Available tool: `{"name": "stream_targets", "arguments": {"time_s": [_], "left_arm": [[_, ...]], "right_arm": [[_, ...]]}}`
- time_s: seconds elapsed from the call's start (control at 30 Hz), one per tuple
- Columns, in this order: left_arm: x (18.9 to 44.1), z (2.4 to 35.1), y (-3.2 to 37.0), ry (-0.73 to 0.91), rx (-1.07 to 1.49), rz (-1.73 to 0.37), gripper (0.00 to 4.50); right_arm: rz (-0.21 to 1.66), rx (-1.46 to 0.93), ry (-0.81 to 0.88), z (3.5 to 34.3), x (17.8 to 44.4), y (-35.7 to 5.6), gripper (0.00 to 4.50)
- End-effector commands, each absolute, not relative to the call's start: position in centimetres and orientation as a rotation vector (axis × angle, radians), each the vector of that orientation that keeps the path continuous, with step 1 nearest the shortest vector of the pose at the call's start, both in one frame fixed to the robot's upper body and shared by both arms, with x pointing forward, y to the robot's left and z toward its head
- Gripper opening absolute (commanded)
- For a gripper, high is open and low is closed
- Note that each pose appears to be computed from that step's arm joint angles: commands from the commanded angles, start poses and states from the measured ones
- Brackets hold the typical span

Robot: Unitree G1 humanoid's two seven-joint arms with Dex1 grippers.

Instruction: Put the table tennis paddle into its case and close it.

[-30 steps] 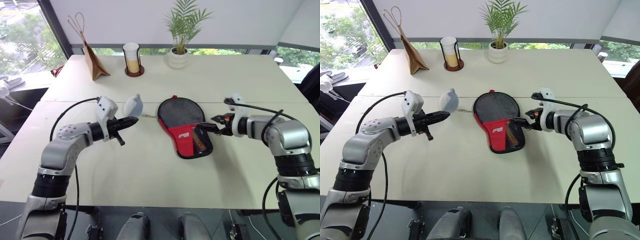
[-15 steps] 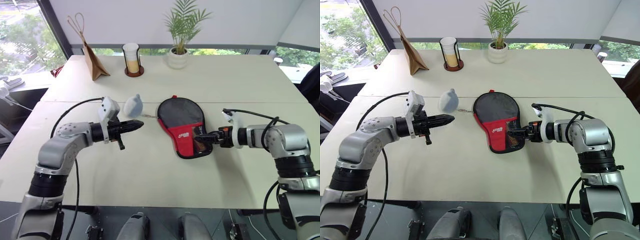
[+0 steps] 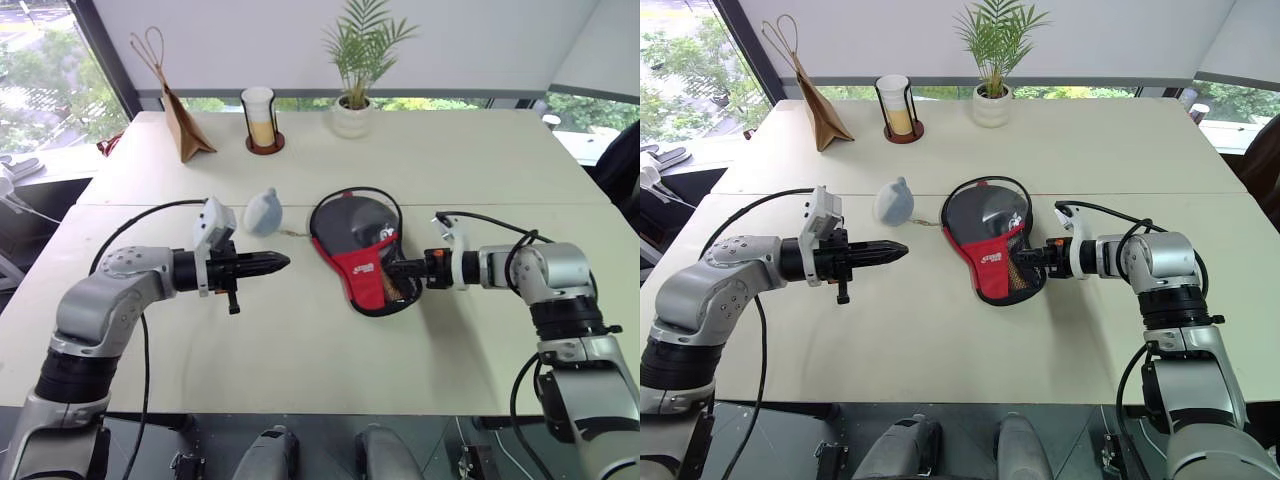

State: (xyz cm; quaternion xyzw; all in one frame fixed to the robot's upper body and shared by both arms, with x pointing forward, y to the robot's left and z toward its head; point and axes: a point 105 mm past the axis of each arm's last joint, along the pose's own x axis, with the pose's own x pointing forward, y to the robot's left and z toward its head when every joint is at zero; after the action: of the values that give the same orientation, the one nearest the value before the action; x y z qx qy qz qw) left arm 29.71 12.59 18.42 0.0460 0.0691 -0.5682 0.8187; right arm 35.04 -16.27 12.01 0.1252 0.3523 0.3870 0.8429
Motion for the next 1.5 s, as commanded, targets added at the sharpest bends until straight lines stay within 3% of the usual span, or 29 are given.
{"name": "stream_targets", "arguments": {"time_s": [0.03,0.37,0.83,1.5], "left_arm": [[29.8,19.5,13.1,0.096,0.139,-1.182,0.0],[30.0,19.4,12.9,0.085,0.14,-1.164,0.0],[29.7,19.1,12.8,0.094,0.146,-1.175,0.0],[29.8,19.0,12.7,0.098,0.16,-1.183,0.0]], "right_arm": [[0.854,0.319,0.815,11.2,33.5,-15.5,0.04],[0.87,0.405,0.962,9.3,28.8,-15.4,0.04],[0.828,0.42,0.974,9.1,25.8,-16.9,0.04],[0.81,0.41,0.919,9.1,24.7,-16.5,0.04]]}}
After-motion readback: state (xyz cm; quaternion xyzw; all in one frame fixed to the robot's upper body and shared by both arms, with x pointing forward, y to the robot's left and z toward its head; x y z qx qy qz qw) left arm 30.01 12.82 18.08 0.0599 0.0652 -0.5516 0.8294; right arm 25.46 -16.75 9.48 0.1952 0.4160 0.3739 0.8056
